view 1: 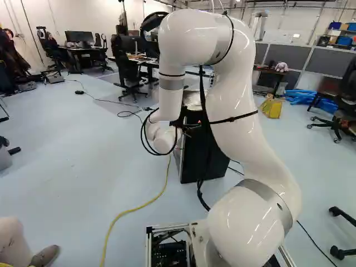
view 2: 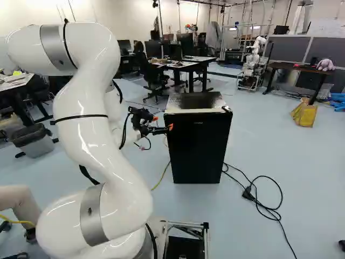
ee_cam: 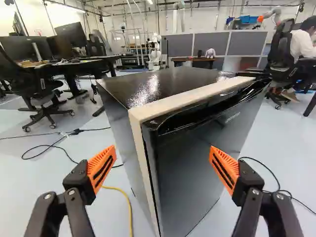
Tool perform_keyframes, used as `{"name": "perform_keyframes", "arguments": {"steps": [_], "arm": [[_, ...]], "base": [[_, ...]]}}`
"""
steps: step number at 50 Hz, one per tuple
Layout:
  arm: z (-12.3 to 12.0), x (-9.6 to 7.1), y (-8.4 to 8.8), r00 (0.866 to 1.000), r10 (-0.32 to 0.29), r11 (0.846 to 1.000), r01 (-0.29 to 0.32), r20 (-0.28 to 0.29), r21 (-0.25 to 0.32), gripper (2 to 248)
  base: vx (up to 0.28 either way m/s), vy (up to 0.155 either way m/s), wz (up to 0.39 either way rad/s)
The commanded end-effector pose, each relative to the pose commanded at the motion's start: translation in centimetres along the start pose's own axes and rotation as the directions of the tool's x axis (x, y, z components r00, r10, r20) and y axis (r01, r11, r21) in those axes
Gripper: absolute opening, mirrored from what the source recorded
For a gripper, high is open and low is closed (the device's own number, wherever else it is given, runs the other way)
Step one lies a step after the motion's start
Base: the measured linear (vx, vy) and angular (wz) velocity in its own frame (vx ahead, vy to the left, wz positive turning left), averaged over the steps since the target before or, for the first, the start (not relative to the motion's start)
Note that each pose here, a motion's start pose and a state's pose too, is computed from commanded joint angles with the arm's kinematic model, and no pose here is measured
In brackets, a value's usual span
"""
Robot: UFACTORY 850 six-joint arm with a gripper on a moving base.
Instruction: Grab a drink from the fridge
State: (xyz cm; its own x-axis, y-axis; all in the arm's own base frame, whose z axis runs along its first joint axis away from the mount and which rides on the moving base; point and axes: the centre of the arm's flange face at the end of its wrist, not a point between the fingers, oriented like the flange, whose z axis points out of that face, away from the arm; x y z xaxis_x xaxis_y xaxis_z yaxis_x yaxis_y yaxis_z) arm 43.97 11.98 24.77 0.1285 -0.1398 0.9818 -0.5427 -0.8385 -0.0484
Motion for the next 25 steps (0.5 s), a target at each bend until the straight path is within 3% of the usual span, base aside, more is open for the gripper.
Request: {"name": "perform_keyframes", "arguments": {"steps": [25], "arm": [[0.72,-0.01,-0.29,1.0,0.017,0.999,-0.017,-0.006,-0.037,247]], "base": [[0.0,0.0,0.0]]}}
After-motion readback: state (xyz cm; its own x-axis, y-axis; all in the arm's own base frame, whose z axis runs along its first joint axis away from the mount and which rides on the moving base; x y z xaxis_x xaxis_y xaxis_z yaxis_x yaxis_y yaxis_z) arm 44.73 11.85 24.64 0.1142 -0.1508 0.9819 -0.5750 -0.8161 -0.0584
